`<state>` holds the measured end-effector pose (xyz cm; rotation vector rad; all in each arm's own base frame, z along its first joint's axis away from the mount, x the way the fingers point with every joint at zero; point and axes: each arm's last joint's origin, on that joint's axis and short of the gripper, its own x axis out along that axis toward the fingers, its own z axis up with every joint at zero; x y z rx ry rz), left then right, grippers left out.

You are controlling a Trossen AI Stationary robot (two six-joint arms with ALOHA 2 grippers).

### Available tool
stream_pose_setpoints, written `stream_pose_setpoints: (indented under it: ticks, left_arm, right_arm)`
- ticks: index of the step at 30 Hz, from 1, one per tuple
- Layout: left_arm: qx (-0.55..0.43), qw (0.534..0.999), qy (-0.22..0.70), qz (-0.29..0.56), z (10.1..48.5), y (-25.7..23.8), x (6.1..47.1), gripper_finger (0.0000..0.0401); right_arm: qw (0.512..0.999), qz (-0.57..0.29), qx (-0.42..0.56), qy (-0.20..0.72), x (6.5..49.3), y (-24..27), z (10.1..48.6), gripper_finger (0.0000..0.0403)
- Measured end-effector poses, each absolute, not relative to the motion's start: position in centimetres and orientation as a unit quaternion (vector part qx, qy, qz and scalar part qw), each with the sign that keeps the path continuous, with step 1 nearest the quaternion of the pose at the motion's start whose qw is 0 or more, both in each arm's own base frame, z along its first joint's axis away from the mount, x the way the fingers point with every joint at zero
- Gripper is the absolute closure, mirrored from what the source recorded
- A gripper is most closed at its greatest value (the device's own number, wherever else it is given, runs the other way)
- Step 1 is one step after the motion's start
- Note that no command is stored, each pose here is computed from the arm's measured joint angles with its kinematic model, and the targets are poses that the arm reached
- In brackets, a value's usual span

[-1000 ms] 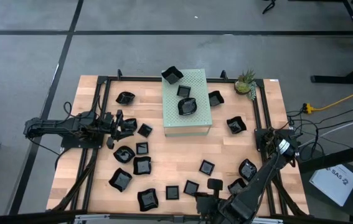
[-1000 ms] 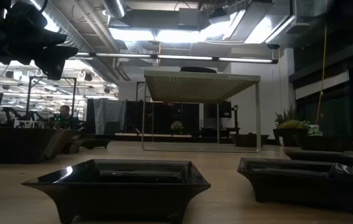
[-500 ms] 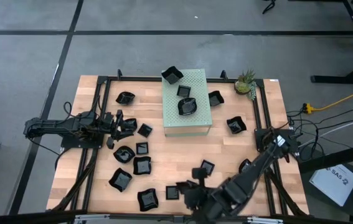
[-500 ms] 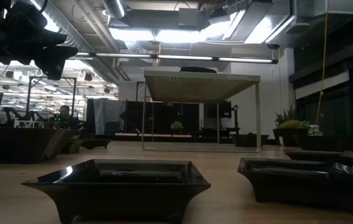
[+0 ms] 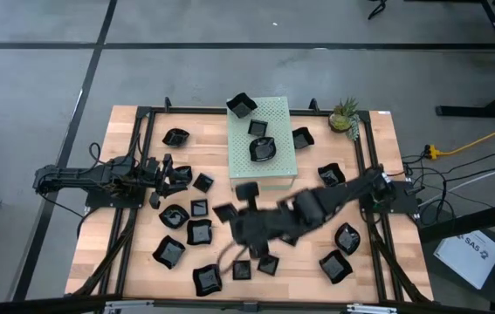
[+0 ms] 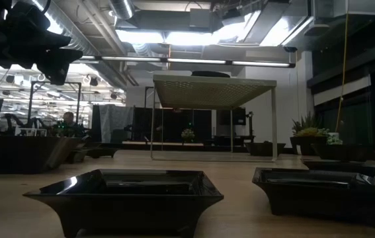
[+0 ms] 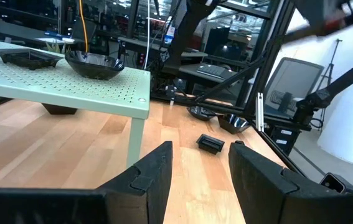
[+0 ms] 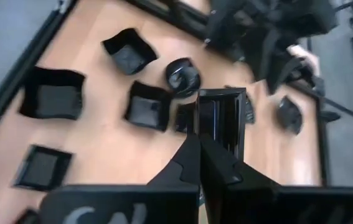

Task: Pick & Place Mini shaped plates
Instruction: Stack the black square plate on top of the black square plate on the shelf

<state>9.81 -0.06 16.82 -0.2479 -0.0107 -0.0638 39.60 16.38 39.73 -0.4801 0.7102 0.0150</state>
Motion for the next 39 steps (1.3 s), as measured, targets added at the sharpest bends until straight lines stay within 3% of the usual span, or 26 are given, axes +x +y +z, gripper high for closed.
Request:
stream_pose_setpoints:
  ticks: [10, 22, 31, 39]
  left_arm:
    - [-0.124, 0.992, -0.006, -0.032, 16.8, -0.1, 9.8, 0.0249]
    - [-0.124, 0.992, -0.006, -0.032, 16.8, -0.1, 9.8, 0.0249]
    - [-0.124, 0.992, -0.005, -0.032, 16.8, -0.1, 9.8, 0.0249]
    - [-0.124, 0.992, -0.006, -0.032, 16.8, -0.1, 9.8, 0.0249]
  right_arm:
    - [0.903, -0.043, -0.254, 0.343, 40.4, 9.3, 41.7, 0.0403]
    - [0.872, -0.115, -0.245, 0.409, 39.2, 1.0, 42.4, 0.0403]
    - [0.841, -0.208, -0.185, 0.465, 38.5, -5.5, 41.0, 0.0403]
    - [0.837, -0.208, -0.147, 0.485, 39.2, -9.0, 38.1, 0.0403]
